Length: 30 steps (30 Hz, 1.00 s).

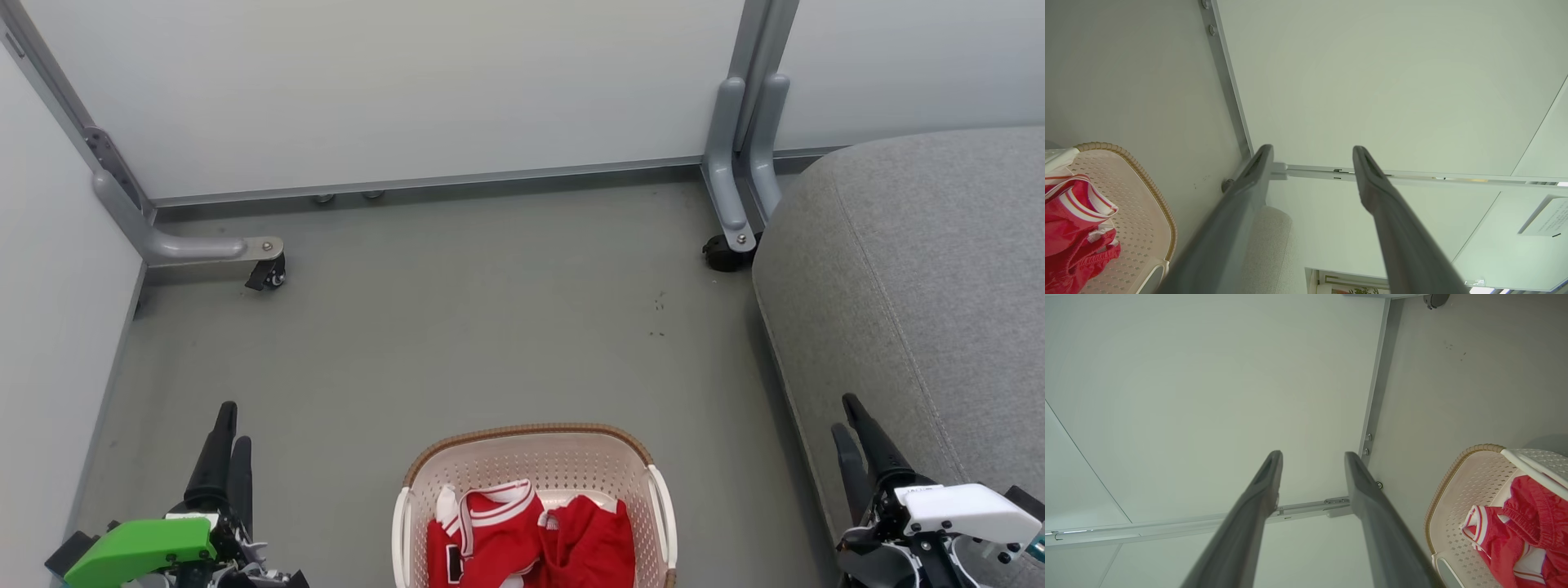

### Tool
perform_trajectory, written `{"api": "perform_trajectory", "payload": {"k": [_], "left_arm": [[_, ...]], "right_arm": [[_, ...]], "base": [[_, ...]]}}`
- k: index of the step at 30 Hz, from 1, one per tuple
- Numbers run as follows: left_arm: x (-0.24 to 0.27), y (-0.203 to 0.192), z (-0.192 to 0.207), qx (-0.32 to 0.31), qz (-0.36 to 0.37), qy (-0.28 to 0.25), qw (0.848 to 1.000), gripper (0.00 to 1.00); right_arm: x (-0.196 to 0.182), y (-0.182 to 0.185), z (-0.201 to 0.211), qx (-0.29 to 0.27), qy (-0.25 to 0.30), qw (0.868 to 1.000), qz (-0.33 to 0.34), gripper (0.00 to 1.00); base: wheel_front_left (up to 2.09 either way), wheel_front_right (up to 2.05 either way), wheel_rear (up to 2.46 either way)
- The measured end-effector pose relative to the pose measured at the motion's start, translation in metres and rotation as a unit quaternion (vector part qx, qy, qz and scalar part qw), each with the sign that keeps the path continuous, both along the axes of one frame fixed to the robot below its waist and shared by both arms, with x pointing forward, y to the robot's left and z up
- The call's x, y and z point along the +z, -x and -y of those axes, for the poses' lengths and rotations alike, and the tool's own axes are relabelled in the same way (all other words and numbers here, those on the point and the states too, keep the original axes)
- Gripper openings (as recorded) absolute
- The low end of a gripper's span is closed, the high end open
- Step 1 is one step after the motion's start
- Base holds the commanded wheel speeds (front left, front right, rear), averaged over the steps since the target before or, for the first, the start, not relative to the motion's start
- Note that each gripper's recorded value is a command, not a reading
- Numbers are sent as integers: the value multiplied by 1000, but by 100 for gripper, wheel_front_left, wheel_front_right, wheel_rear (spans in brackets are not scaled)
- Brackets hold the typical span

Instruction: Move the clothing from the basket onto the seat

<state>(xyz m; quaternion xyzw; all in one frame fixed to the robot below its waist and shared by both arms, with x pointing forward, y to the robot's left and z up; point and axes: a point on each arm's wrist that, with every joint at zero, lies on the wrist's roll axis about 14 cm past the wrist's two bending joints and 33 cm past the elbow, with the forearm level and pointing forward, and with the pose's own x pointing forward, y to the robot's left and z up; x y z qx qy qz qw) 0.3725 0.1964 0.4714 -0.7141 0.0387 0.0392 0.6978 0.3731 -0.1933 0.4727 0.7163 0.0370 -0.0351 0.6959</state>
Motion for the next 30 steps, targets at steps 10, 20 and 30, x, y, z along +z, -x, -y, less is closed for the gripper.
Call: {"api": "perform_trajectory", "payload": {"k": [10,20,30], "left_arm": [[9,-2,6,4,14,-10,1000,100],[23,-5,9,-8,33,-122,992,100],[48,-8,14,-10,72,-254,964,100]], "right_arm": [[6,-1,-8,-1,9,1000,9,100],[15,-3,-4,0,137,990,20,100],[35,-6,-13,17,285,957,53,100]], "base": [[0,0,0],[0,0,0],[0,0,0]]}}
